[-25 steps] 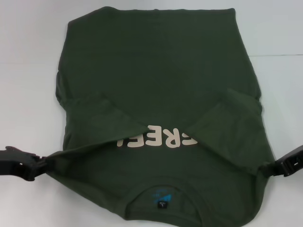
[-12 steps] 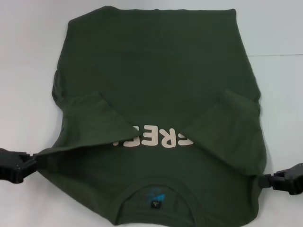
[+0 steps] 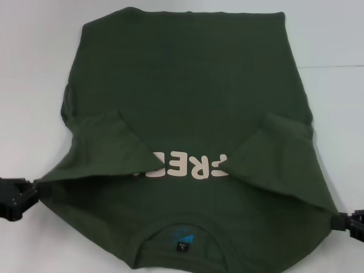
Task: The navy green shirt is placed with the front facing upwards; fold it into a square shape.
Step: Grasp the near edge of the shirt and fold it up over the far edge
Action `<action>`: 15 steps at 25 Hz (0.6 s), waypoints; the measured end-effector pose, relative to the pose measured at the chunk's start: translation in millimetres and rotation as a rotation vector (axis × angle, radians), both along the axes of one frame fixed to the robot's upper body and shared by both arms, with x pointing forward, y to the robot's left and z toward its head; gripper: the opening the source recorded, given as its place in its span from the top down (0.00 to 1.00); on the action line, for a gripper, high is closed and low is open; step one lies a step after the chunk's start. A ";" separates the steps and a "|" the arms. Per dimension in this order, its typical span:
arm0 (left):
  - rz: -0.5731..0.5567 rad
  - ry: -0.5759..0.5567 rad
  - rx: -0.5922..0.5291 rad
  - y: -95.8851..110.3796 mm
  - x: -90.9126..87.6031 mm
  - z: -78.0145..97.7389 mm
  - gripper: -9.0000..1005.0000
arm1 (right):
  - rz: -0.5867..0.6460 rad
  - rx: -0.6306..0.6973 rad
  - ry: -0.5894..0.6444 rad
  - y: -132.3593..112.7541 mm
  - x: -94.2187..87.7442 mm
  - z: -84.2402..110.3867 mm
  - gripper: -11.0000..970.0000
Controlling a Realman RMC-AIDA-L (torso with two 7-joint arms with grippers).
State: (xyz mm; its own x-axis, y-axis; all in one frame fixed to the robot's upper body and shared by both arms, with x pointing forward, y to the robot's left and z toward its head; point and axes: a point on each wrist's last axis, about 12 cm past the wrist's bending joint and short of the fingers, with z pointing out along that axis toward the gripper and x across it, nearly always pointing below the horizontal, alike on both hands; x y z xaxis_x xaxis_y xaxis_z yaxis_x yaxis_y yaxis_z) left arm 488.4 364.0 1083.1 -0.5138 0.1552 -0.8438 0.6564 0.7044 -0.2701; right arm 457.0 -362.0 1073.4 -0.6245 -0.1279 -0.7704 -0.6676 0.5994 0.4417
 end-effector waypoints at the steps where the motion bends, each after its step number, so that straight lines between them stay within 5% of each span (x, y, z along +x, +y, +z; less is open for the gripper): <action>1: 0.003 -0.013 -0.009 1.7 -1.2 0.8 0.94 | -0.007 0.003 -0.002 -1.9 -3.2 -1.0 0.96; 9: -0.047 -0.067 -0.021 6.3 -21.1 -1.3 0.94 | -0.011 0.028 -0.047 -6.1 -21.8 -10.6 0.96; 15: -0.052 -0.109 -0.040 15.7 -52.0 -4.9 0.94 | 0.020 0.051 -0.143 -3.5 -31.5 -18.0 0.96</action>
